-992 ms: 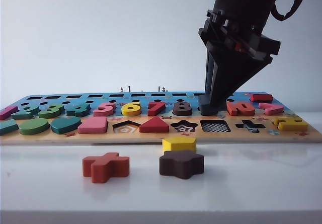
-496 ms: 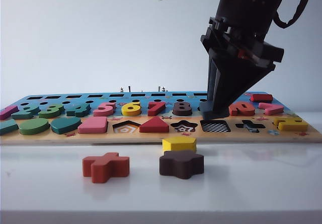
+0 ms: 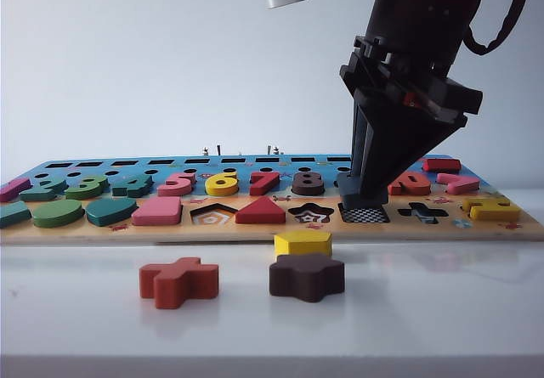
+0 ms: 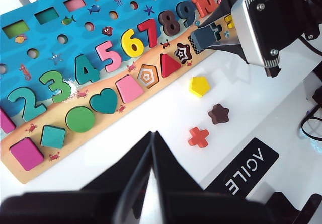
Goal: Insert the cube into the slot.
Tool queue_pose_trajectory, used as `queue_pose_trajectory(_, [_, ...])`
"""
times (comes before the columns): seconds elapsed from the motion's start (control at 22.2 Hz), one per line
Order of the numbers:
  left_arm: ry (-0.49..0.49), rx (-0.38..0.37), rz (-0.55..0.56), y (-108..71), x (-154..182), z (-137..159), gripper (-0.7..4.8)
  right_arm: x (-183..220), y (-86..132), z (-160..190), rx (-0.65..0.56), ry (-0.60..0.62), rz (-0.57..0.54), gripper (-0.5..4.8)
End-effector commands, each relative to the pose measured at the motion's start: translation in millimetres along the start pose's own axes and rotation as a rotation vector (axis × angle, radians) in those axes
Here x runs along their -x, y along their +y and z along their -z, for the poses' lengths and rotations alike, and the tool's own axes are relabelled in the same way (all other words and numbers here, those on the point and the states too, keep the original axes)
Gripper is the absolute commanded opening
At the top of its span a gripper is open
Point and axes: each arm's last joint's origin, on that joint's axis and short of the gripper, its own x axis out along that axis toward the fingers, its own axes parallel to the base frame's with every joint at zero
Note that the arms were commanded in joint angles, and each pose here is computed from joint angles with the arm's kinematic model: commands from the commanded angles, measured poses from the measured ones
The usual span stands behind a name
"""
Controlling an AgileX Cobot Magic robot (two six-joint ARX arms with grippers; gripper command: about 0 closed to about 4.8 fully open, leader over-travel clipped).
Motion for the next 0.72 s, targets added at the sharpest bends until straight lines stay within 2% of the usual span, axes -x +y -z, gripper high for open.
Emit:
queue_pose_trajectory(0.05, [-0.021,-0.012,0.006,-0.9,1.6,-1.9,0.20,0.0,-1.3,-1.8,-0.005,-0.020,0.001,0.93])
queue_pose_trajectory(0.72, [-0.022,-0.013,0.005,-0.9,1.6,-2.0,0.20,-6.9,-0.6,-2.6,-0.003,-0.009,-0.017,0.93])
